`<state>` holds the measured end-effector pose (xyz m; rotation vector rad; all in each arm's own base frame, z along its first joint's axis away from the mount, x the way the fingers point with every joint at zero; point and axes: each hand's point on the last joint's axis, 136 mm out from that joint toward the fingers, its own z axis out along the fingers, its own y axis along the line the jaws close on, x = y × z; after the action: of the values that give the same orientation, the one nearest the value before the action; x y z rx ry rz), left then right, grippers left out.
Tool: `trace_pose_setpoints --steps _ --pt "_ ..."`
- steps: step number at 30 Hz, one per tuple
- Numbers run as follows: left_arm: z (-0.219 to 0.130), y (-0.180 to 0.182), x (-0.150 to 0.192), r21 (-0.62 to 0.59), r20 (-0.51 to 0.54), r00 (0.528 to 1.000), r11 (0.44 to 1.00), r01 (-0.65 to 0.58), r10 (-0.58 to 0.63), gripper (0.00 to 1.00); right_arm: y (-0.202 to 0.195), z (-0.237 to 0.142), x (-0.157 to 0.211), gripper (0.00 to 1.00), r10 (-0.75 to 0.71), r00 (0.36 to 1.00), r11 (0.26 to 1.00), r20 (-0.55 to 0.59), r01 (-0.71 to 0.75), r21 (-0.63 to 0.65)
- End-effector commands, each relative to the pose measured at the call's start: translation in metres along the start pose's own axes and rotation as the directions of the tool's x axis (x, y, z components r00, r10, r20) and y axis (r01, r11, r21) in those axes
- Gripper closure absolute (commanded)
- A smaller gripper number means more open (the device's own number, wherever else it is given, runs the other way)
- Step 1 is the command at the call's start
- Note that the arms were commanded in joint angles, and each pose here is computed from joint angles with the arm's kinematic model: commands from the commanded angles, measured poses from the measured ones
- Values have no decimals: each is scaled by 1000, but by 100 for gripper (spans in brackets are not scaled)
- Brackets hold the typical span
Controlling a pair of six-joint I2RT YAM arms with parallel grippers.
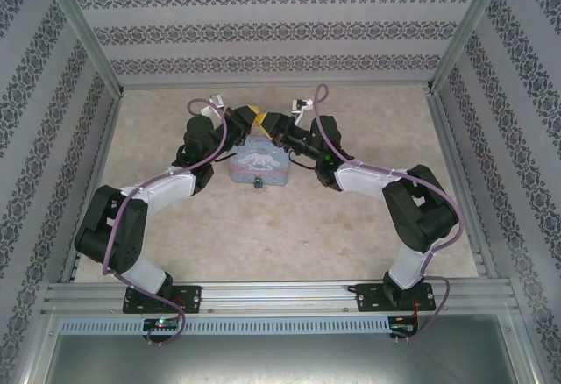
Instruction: Unlock the padlock with the key
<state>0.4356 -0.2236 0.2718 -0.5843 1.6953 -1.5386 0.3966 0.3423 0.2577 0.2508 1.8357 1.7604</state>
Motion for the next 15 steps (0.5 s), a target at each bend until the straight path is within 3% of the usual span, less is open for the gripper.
trace_pose_setpoints --steps 1,15 --pt "4 -6 11 35 -25 1000 999 -3 4 100 18 9 12 74 -26 999 998 -46 23 -64" --pt "6 -5 15 34 -33 999 999 1 0 100 16 10 11 100 -10 999 998 -51 7 -64"
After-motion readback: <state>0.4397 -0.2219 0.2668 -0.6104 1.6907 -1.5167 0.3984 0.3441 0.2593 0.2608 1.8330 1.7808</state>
